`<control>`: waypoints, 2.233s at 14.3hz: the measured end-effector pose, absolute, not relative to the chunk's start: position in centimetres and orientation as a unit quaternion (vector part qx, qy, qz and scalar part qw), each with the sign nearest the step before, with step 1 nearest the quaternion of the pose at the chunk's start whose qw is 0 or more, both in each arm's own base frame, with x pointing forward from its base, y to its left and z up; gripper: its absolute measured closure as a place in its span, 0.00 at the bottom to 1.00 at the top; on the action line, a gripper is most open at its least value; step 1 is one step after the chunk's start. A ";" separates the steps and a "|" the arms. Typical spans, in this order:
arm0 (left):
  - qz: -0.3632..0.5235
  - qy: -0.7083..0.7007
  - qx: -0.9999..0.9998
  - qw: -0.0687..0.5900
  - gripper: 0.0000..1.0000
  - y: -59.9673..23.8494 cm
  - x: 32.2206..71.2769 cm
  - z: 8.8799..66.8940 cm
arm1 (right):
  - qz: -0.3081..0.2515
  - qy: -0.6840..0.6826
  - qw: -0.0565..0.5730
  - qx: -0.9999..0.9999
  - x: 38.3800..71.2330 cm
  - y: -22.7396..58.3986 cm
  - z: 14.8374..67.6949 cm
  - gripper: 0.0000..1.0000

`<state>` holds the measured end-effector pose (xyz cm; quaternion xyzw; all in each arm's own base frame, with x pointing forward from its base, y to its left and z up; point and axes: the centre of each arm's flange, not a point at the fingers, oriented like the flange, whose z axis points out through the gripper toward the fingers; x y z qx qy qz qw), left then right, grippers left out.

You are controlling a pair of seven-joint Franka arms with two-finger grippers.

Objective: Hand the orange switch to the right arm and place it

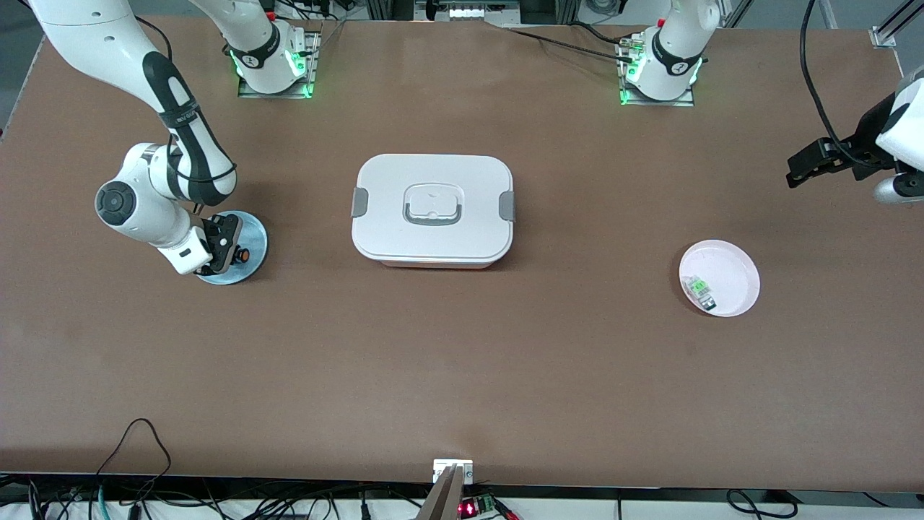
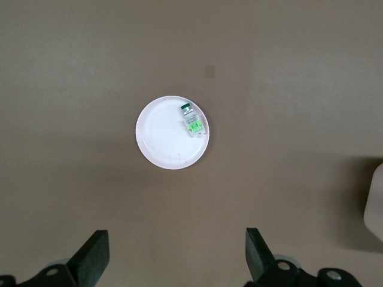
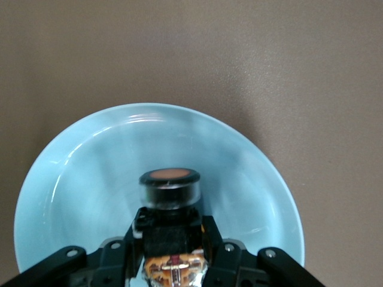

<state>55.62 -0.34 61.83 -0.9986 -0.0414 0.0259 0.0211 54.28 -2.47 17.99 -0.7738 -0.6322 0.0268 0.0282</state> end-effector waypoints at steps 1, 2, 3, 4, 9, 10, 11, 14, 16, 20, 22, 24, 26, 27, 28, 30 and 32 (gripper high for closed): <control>0.027 -0.033 -0.999 0.017 0.00 0.2 55.6 61.7 | 0.027 -0.632 0.028 -0.774 54.3 -2.5 18.0 0.40; 0.029 -0.029 -0.999 0.015 0.00 0.8 55.7 61.6 | 0.027 -0.633 0.028 -0.773 54.3 -2.5 18.0 0.32; 0.030 -0.028 -0.999 0.013 0.00 1.2 55.7 61.5 | 0.026 -0.633 0.027 -0.773 54.4 -2.5 18.1 0.20; 0.030 -0.026 -0.999 0.013 0.00 1.4 55.7 61.5 | 0.024 -0.633 0.026 -0.773 54.6 -2.5 18.3 0.11; 0.017 -0.024 -0.999 0.012 0.00 1.5 56.2 61.5 | 0.007 -0.638 0.022 -0.770 57.5 -2.0 24.3 0.00; 0.014 -0.024 -1.000 0.012 0.00 1.5 56.3 61.5 | 0.002 -0.639 0.023 -0.769 58.2 -1.9 26.3 0.00; 0.012 -0.024 -1.000 0.012 0.00 1.5 56.4 61.4 | 0.000 -0.636 0.025 -0.771 58.7 -1.8 28.3 0.00; 0.012 -0.023 -1.000 0.011 0.00 1.5 56.6 61.2 | -0.003 -0.584 0.033 -0.811 58.9 -1.5 33.8 0.00; 0.013 -0.023 -1.000 0.011 0.00 1.5 56.7 61.1 | -0.006 -0.536 0.036 -0.843 58.4 -1.1 37.3 0.00; 0.016 -0.023 -1.000 0.011 0.00 1.5 56.8 60.7 | 0.006 -0.425 0.049 -0.904 57.2 -0.5 43.5 0.00; 0.016 -0.023 -1.000 0.011 0.00 1.5 56.9 60.7 | 0.025 -0.351 0.051 -0.935 56.7 -0.4 46.5 0.00; 0.016 -0.023 -1.000 0.010 0.00 1.5 56.9 60.6 | 0.039 -0.281 0.026 -0.958 55.8 0.7 49.8 0.00; 0.016 -0.023 -1.000 0.010 0.00 1.5 56.9 60.6 | 0.053 -0.222 0.006 -0.974 53.8 2.7 53.1 0.00; 0.016 -0.023 -1.000 0.010 0.00 1.5 56.9 60.6 | 0.057 -0.197 0.000 -0.979 52.7 3.5 54.5 0.00; 0.016 -0.023 -1.000 0.010 0.00 1.5 56.9 60.6 | 0.057 -0.179 -0.003 -0.982 51.7 3.7 55.7 0.00; 0.017 -0.023 -1.000 0.010 0.00 1.5 56.9 60.6 | 0.050 -0.158 -0.005 -0.986 50.7 3.1 57.3 0.00; 0.017 -0.023 -1.000 0.010 0.00 1.5 56.9 60.6 | 0.048 -0.111 -0.006 -0.993 50.5 1.7 57.9 0.00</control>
